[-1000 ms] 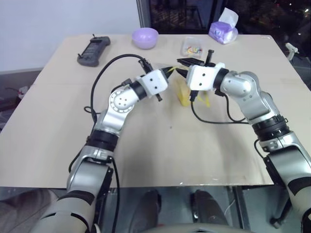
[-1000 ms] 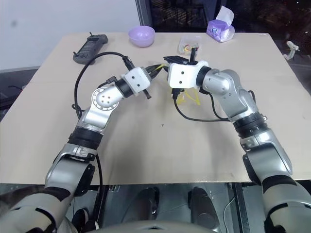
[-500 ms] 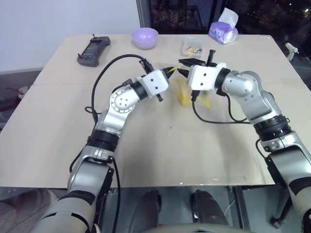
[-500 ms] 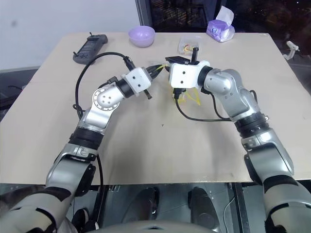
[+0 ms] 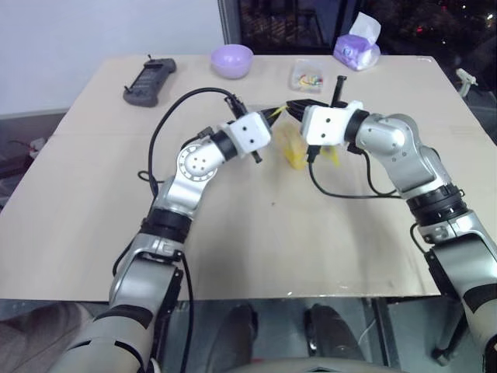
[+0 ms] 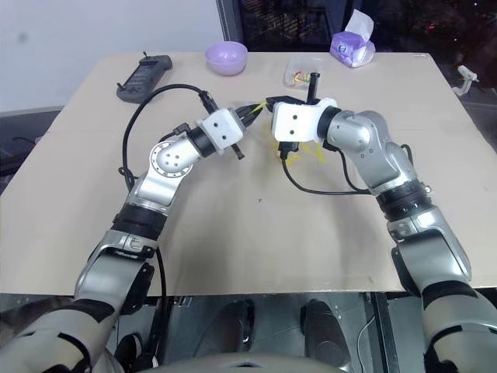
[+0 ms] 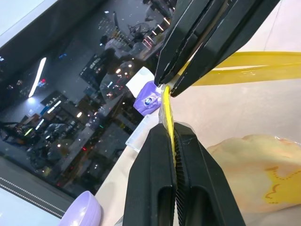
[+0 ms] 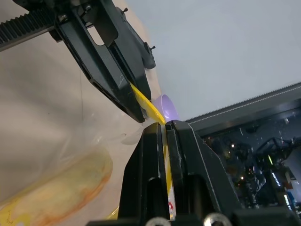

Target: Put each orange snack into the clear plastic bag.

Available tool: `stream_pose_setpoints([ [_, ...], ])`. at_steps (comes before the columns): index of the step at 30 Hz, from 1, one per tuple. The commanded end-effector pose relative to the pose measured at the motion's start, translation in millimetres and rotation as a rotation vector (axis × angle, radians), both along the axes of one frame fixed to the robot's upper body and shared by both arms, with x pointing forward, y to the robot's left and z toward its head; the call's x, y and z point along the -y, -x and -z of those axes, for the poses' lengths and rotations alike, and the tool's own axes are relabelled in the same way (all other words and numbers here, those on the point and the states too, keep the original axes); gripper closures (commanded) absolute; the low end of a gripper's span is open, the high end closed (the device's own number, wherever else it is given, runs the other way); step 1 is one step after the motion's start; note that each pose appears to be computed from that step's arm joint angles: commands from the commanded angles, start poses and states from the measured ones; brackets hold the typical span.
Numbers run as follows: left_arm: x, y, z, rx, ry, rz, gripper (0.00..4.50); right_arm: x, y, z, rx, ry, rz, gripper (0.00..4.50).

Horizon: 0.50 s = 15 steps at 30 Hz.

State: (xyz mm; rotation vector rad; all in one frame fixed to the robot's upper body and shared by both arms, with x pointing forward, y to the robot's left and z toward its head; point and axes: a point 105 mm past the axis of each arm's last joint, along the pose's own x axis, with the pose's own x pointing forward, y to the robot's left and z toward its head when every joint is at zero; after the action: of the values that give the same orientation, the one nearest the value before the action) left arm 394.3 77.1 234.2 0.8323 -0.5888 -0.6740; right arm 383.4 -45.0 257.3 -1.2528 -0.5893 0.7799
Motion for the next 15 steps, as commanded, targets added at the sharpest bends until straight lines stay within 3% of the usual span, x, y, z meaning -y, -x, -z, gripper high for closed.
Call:
stream_pose_setpoints([
  [1,-9,6,-30,0.126,0.068,-0.025,4.5,17,-3,-11,0.028,-0.021,0.052,4.43],
  [6,-22,4,-48,0.215,0.107,-0.089,4.5,29,-8,-9,0.02,-0.018,0.094,4.43],
  [15,-29,0,-50,0.235,0.121,-0.122,4.5,59,-15,-8,-0.038,-0.076,0.188,4.43],
])
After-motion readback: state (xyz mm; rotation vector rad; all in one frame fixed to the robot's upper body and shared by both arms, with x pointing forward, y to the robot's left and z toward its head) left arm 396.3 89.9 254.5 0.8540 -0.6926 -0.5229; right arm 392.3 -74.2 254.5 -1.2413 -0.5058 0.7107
